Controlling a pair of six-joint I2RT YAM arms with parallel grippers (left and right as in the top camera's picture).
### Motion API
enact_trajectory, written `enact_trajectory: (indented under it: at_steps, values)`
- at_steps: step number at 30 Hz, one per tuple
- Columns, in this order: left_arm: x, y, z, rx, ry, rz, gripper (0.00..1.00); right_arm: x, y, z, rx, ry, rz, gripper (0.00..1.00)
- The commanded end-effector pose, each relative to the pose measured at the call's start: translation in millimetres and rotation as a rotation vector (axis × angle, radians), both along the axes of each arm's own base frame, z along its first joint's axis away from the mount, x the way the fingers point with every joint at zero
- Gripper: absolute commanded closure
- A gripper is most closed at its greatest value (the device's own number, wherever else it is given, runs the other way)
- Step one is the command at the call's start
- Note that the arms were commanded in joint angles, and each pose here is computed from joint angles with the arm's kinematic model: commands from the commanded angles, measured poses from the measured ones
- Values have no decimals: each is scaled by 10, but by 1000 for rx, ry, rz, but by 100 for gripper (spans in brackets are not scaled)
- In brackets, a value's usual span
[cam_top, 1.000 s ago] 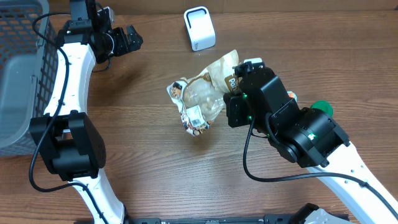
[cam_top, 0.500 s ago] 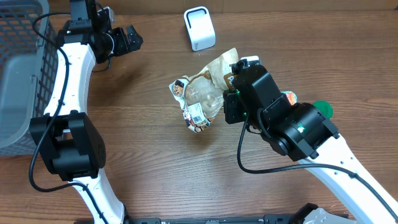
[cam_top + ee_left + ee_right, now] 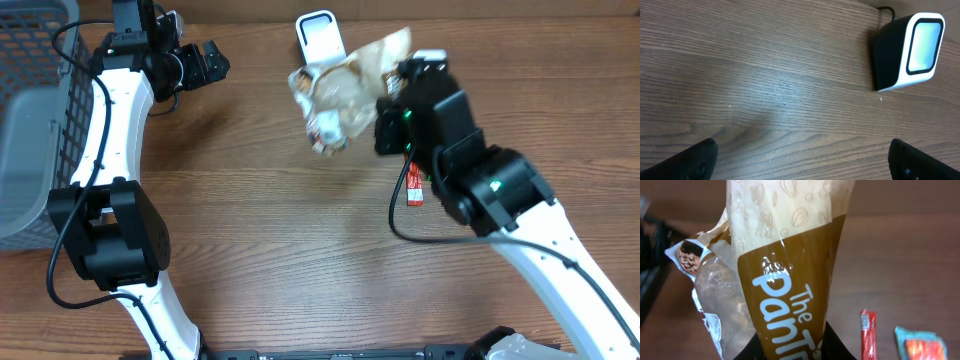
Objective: Scan the item barcode
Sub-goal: 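Lift the snack bag with the right gripper toward the scanner, then hold the snack bag in front of the white scanner with the right gripper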
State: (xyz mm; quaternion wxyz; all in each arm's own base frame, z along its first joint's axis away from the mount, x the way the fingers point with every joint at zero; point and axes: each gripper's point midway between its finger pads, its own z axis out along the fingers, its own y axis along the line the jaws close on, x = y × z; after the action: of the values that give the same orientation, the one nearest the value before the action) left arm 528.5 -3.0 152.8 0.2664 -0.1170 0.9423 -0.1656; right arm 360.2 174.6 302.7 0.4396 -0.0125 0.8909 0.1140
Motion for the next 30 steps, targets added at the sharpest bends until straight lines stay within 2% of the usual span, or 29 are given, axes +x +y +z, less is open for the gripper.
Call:
enact_trajectory:
  at_steps: [1, 9, 12, 17, 20, 24, 30]
  values:
    - [-2, -31, 166, 2, -33, -1, 0, 276, -127, 82, -38, -74, -20, 96]
    - [-2, -31, 166, 2, -33, -1, 0, 882, -8, 183, -194, -255, 53, 97]
    - [-2, -31, 166, 2, -33, -1, 0, 1074, 18, 364, -275, -299, 68, 97]
    - [-2, -31, 166, 2, -33, -1, 0, 1475, 40, 630, -459, -459, 48, 96]
    - [-2, -31, 166, 2, -33, -1, 0, 1699, 131, 523, -568, -515, 80, 96]
    - [-2, -31, 166, 2, -33, -1, 0, 1996, 68, 367, -658, -562, -32, 96]
    - [-2, -31, 166, 2, -33, -1, 0, 2299, 119, 174, -663, -673, -157, 96]
